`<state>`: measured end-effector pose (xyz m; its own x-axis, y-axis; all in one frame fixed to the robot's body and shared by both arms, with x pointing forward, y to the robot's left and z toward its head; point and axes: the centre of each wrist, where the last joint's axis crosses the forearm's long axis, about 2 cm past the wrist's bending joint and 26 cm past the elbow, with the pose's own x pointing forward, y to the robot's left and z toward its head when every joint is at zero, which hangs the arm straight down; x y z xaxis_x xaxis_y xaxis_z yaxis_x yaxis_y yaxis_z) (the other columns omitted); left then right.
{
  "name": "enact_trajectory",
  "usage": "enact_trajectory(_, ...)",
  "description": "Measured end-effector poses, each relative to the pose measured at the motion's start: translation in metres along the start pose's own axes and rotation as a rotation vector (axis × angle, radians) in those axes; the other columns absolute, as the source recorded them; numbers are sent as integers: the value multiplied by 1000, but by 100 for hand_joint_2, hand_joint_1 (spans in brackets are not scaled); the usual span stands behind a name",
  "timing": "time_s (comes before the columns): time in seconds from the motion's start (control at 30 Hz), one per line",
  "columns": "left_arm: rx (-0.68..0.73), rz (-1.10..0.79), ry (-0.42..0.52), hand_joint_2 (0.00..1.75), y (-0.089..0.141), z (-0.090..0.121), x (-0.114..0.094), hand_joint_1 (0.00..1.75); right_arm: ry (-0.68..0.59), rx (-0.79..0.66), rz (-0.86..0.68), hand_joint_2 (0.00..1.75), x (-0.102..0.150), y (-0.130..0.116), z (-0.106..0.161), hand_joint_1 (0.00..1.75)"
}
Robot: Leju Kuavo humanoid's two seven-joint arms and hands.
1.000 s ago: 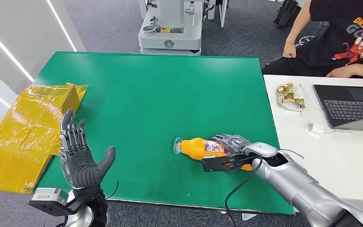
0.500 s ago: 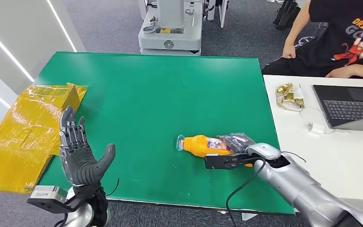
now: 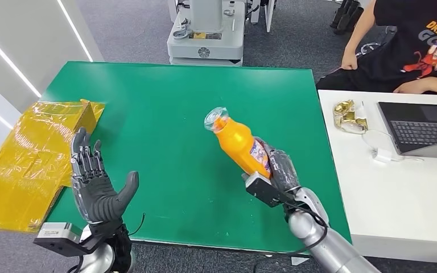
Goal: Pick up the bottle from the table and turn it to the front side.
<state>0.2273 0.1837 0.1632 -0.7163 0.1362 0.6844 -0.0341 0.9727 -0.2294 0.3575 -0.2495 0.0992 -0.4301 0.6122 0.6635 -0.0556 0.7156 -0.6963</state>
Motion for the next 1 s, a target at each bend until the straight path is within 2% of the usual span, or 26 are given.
enact_trajectory(0.07,2,5,1,175,-1,-1,-1,0,-43,-102,-30,175,5,4,8,175)
enact_trajectory(0.23,-8,33,10,175,-4,-3,-4,0,-102,-248,-73,175,12,9,27,175)
enact_trajectory(0.37,-32,180,56,175,-9,-2,-10,0,-154,-307,-93,175,18,10,32,175)
enact_trajectory(0.67,-129,419,142,175,-27,7,-22,0,-162,-313,-112,175,25,11,34,175)
enact_trajectory(1.0,-254,533,195,175,-44,4,-32,0,-153,-164,-188,175,26,15,32,175)
